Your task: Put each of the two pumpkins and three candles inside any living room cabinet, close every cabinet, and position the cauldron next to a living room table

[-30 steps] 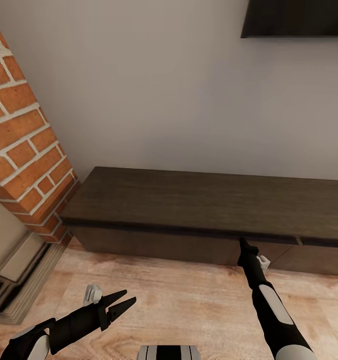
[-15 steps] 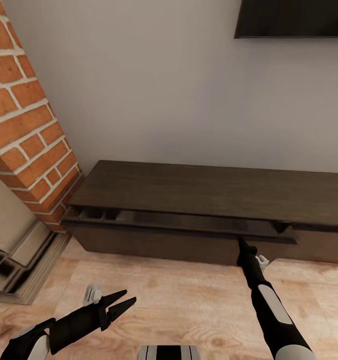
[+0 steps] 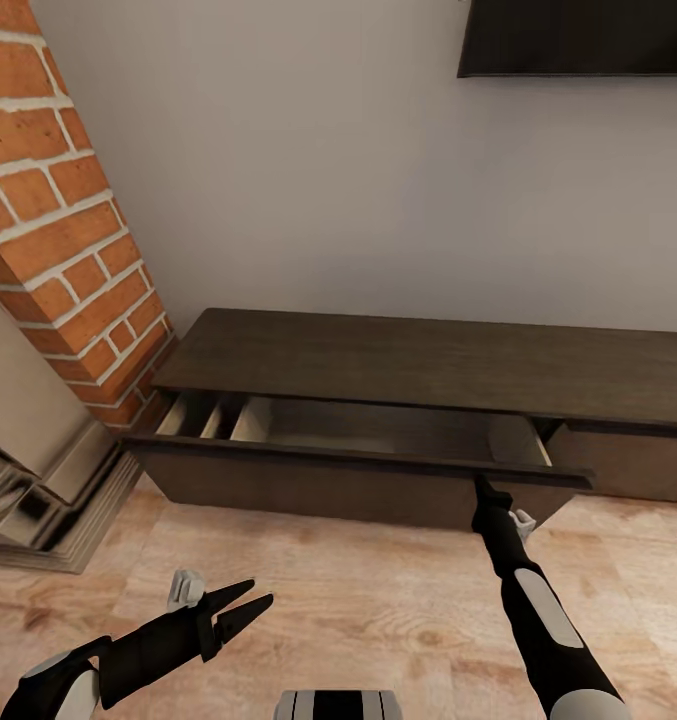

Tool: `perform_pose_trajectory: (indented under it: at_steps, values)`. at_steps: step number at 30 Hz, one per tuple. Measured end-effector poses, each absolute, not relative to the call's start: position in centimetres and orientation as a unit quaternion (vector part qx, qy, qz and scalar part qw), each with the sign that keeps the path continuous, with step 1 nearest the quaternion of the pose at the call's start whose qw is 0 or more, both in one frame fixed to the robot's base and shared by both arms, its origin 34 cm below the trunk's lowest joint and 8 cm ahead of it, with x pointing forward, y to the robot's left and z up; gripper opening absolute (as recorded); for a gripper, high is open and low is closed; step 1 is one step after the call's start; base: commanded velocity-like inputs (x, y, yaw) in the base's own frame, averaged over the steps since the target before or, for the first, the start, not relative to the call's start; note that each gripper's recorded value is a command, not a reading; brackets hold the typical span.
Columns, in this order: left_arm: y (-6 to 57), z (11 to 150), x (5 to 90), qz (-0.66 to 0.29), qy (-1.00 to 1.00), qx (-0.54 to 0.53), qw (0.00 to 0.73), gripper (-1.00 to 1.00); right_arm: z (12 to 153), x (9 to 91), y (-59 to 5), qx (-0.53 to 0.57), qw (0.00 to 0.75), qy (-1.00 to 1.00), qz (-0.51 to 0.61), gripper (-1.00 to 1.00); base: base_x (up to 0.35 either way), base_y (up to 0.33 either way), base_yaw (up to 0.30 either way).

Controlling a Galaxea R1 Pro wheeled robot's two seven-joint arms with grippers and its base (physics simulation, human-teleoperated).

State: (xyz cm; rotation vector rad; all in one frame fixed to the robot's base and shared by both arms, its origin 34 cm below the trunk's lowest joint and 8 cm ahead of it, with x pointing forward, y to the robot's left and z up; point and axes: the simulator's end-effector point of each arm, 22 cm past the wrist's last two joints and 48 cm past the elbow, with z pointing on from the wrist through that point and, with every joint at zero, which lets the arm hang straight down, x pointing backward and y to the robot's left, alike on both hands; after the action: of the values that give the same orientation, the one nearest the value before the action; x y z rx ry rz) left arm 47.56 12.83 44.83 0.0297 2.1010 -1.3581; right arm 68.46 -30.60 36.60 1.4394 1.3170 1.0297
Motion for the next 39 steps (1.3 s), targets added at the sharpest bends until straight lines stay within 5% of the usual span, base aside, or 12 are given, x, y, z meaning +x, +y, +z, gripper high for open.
perform_pose_trajectory:
  at_steps: [39]
  values:
    - [12.84, 44.83, 47.54, -0.515, 0.797, 0.011, 0.314, 1.00, 36.63, 68.56, -29.69, 0.576, 0.447, 0.540, 0.421, -1.00, -0.132, 0.000, 0.000]
